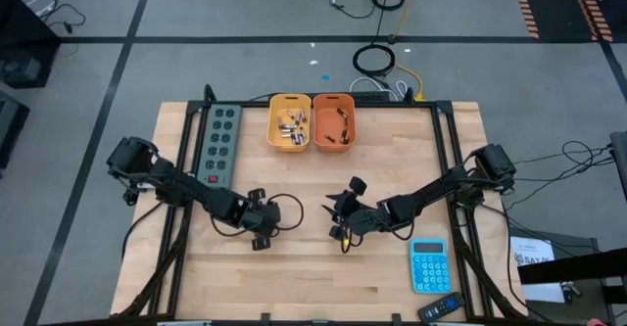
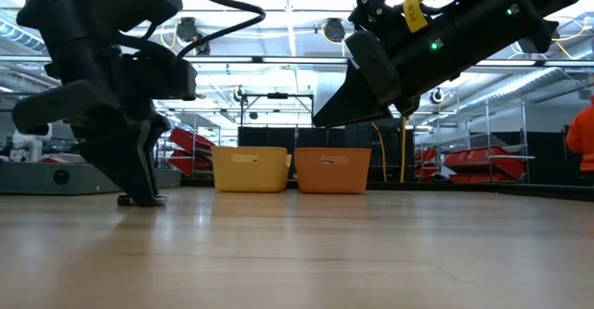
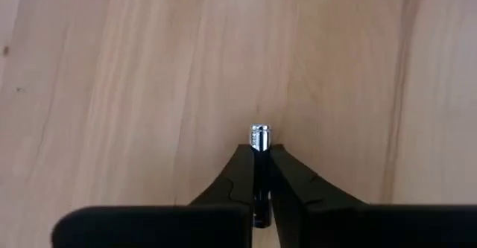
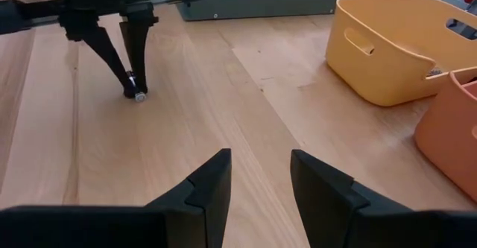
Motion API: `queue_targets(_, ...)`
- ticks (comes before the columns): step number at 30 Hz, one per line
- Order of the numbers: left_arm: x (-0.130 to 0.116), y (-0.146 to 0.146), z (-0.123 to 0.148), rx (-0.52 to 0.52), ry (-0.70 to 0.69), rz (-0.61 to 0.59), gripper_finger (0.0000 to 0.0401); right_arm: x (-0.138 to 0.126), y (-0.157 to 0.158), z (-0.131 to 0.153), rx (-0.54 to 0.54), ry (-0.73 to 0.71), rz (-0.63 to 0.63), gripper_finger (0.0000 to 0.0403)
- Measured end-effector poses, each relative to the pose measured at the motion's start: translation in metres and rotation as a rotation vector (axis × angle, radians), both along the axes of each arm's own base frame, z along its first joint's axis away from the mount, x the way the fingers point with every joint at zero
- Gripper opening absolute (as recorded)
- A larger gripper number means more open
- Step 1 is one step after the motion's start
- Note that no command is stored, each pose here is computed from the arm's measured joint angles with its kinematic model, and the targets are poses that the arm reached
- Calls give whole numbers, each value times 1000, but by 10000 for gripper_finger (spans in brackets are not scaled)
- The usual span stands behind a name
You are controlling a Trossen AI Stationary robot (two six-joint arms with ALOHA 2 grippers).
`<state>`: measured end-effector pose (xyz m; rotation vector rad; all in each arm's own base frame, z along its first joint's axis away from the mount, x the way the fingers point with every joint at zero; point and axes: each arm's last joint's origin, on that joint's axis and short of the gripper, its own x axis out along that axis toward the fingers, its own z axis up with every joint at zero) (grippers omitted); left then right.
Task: Sort batteries
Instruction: Put the silver battery into the yellow bin
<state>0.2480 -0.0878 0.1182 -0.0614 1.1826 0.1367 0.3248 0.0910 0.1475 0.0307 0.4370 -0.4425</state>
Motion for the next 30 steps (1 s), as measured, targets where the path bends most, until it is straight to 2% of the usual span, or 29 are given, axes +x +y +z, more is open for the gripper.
queue_targets(5, 3, 3, 11, 62, -42, -50, 24, 0, 0, 0, 0, 0, 0, 130)
queue_targets(7, 5, 15, 20, 179, -86, -29, 24, 0, 0, 0, 0, 0, 0, 130)
queue_targets(11, 16, 51, 44, 500, -272, 73, 23, 0, 0, 0, -1, 3, 0, 130)
queue_targets(15, 27, 98, 56, 604, -416, 133, 23, 0, 0, 0, -1, 5, -1, 130)
queue_targets(21, 29, 161, 67, 622, -521, 246, 31, -1, 0, -1, -5, 16, -3, 130)
queue_targets(23, 26, 173, 67, 583, -533, 256, 64, -1, 0, -1, -3, 16, -3, 130)
queue_targets(26, 23, 182, 66, 527, -543, 266, 139, -1, 0, -2, -3, 19, -4, 130)
queue_targets(28, 23, 184, 68, 506, -564, 281, 182, -1, 0, -2, -3, 21, -4, 130)
queue_targets(30, 22, 179, 74, 498, -589, 267, 205, -1, -1, -2, 10, 14, -14, 130)
